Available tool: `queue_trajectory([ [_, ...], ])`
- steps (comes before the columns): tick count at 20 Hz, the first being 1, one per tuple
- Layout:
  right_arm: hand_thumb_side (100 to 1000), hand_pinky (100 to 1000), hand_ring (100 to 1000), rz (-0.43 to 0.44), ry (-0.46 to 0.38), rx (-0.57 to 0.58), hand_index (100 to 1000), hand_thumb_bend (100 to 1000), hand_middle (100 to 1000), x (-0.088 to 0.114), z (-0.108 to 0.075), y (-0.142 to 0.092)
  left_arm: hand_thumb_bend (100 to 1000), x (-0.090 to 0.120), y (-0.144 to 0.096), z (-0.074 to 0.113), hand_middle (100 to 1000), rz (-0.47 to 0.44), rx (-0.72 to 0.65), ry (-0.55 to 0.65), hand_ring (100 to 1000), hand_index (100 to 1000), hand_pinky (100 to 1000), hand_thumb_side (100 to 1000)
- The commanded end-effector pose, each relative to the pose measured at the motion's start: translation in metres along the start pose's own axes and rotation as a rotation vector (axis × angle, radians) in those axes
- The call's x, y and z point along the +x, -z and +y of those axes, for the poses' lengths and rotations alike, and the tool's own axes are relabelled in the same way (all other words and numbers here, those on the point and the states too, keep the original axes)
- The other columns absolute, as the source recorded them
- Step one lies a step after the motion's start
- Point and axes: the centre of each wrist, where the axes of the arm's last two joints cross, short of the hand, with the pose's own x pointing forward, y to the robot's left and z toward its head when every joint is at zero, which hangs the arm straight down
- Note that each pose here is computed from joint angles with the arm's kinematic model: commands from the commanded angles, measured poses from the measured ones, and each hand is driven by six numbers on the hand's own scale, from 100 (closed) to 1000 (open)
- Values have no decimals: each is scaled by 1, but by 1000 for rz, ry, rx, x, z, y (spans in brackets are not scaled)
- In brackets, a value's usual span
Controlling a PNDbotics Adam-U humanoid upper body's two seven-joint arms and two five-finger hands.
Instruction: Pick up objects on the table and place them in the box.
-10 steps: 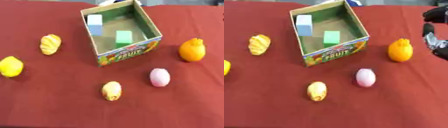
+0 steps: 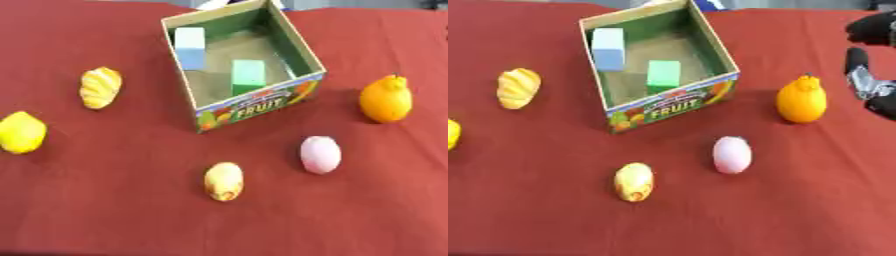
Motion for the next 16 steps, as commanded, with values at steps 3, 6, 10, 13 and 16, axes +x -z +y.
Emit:
queue_trajectory([
  [3,216,858,813,25,-232,178,798,100,775,8,-22,3,100,5,5,4,575,-31,-14,15,603,822,737,520],
  [6,198,867,828,31,-334,309,807,100,785,10,-26,5,100,5,5,5,575,-31,-19,20,603,822,736,521],
  [10,203,874,843,31,-420,494,816,100,794,13,-26,9,100,6,5,5,575,-32,-29,20,603,822,736,523],
  [13,210,878,850,43,-453,614,821,100,790,15,-24,10,100,6,6,4,575,-32,-36,19,602,822,736,523],
  [16,309,882,857,48,-466,702,826,100,798,17,-24,13,100,6,6,4,574,-31,-41,16,602,822,735,522],
])
